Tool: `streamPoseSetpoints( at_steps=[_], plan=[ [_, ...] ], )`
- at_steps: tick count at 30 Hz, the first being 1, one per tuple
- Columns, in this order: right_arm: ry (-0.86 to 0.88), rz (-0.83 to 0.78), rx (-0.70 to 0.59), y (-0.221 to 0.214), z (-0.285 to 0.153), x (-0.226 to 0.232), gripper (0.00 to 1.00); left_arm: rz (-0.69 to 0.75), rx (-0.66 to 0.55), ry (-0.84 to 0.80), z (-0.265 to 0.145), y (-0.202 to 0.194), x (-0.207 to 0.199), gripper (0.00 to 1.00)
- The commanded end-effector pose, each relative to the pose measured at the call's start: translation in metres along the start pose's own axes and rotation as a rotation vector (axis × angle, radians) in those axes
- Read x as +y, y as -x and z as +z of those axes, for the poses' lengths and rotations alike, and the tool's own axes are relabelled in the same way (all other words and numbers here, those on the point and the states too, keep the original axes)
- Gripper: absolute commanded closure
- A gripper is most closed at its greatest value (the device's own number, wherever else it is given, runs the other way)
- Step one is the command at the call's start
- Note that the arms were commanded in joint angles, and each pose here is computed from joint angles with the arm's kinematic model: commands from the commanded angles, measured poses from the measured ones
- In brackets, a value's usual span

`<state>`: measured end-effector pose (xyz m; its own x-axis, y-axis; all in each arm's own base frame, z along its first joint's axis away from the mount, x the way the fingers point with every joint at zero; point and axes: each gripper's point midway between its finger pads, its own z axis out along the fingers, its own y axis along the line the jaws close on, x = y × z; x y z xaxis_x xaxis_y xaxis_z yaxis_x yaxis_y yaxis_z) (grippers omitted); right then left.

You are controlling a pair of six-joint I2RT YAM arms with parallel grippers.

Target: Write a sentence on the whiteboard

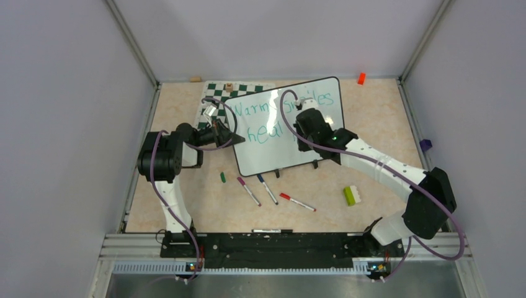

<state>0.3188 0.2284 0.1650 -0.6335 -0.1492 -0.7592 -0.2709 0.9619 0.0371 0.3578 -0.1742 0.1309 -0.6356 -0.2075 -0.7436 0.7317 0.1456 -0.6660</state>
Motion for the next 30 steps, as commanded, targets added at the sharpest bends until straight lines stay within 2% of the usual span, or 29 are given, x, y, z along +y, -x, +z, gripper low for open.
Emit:
streamPoseSetpoints(
  at_steps=[1,30],
  plan=[
    [-0.019,0.014,-0.082,0.034,-0.003,-0.002,1.00,0.173,-0.049,0.001,-0.001,0.018,0.000,1.00],
    [-0.105,0.050,-0.071,0.027,-0.004,-0.029,1.00,0.175,-0.047,-0.001,-0.001,0.018,-0.001,1.00]
  ],
)
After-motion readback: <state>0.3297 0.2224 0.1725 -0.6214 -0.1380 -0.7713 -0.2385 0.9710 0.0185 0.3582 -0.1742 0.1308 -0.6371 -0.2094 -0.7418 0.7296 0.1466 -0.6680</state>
